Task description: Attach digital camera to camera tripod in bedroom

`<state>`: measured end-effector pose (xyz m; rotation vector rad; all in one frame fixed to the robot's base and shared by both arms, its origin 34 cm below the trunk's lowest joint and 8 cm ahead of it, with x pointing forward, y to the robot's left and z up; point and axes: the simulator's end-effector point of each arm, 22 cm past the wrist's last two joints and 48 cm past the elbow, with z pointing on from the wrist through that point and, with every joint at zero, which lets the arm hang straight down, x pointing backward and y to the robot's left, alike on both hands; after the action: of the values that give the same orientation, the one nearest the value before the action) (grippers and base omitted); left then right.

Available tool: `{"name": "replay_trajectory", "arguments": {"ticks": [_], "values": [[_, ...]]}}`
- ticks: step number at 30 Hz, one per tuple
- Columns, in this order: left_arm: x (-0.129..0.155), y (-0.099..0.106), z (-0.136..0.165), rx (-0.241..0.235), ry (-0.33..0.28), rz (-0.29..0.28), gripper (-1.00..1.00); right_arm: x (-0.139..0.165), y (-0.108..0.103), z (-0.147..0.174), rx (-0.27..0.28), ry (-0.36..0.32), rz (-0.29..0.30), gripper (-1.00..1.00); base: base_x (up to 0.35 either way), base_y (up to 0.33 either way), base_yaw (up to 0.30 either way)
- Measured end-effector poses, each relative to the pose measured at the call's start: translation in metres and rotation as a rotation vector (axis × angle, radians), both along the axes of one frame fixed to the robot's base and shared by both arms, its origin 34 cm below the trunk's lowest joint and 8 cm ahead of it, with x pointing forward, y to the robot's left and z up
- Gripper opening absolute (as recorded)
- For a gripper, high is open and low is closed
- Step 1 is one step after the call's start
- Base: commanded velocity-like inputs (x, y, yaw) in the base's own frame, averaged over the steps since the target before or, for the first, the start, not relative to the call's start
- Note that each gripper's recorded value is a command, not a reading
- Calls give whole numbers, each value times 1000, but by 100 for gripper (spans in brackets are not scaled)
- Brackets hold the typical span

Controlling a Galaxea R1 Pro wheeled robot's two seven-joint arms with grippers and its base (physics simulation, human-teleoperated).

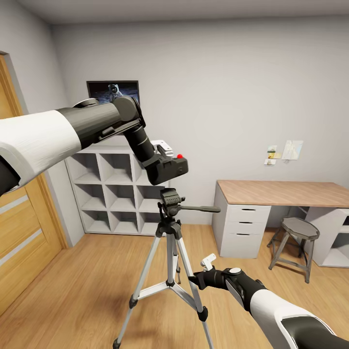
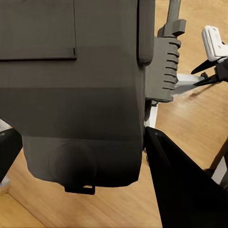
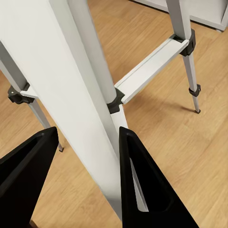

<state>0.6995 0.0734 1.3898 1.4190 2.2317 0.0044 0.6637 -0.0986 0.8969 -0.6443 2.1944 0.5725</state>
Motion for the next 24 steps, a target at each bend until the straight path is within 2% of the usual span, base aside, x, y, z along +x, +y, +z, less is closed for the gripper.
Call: {"name": "replay_trajectory", "arguments": {"ticks": [10, 24], "values": [[1, -6, 2, 2, -21, -54, -100, 0, 0, 0, 0, 0, 0, -100, 0, 0, 0], [3, -5, -7, 8, -19, -54, -100, 0, 0, 0, 0, 0, 0, -100, 0, 0, 0]]}}
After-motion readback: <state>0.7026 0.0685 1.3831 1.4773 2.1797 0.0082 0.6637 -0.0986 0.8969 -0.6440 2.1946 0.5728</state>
